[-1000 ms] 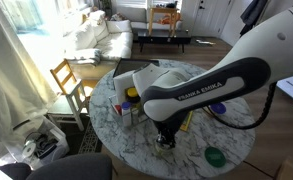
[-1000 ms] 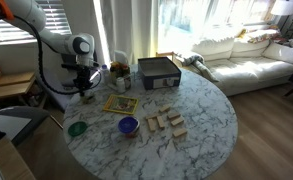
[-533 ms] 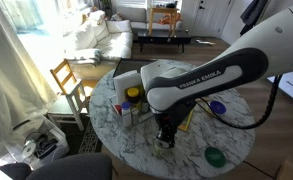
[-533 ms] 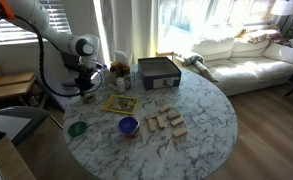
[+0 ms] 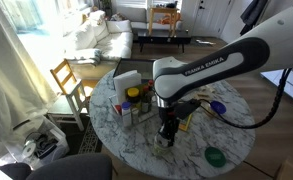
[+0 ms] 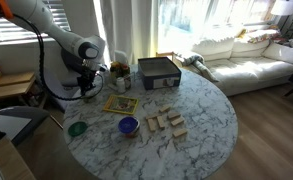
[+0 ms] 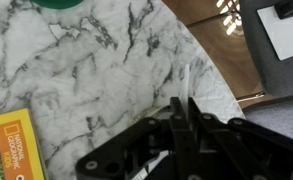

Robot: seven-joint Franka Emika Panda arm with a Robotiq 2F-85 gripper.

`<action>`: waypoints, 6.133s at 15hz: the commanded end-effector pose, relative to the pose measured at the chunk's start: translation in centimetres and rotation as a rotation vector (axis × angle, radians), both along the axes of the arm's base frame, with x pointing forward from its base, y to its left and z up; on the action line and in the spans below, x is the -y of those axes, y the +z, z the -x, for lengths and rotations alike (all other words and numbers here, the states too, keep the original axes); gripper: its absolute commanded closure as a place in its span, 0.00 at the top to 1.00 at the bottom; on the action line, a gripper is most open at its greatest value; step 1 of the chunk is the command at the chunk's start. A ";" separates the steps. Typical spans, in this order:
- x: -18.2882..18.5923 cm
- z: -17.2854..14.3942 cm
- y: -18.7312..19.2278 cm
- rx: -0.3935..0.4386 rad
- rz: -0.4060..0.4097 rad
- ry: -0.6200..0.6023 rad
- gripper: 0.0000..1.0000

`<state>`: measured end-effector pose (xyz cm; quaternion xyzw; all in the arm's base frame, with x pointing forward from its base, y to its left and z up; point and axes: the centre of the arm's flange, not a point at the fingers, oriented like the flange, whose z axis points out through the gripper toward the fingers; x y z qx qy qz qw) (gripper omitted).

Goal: Scoop up the contents in the can and put the scoop on the table

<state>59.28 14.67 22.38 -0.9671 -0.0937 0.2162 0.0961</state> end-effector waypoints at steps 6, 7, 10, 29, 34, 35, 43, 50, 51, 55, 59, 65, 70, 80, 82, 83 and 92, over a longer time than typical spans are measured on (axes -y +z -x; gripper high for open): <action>4.1 1.7 -0.7 0.076 -0.182 -0.074 0.02; 4.4 1.8 -0.5 0.091 -0.206 -0.082 0.02; 4.0 0.3 -0.1 0.080 -0.174 -0.088 0.07; 8.4 0.3 4.2 0.055 -0.463 0.022 0.07; 8.3 0.2 3.7 0.027 -0.474 0.015 0.02; 9.6 0.1 3.0 -0.017 -0.529 0.001 0.02; 18.2 3.3 -2.3 -0.309 -0.748 0.044 0.02; 17.0 3.9 -0.4 -0.258 -0.704 0.027 0.02; 17.6 3.4 -2.4 -0.301 -0.726 0.024 0.02; 17.1 3.0 -7.4 -0.392 -0.853 0.052 0.02; 15.6 2.7 -10.9 -0.451 -0.937 0.080 0.02; 14.6 1.1 -11.4 -0.339 -0.924 0.071 0.02; 15.0 -0.3 -12.0 -0.283 -0.839 0.020 0.02; 15.7 -0.8 -12.7 -0.319 -0.755 -0.066 0.38; 16.1 -1.0 -12.5 -0.316 -0.745 -0.075 0.53; 16.2 -1.1 -12.2 -0.313 -0.738 -0.078 0.60; 17.4 -1.4 -8.0 -0.226 -0.714 -0.049 1.00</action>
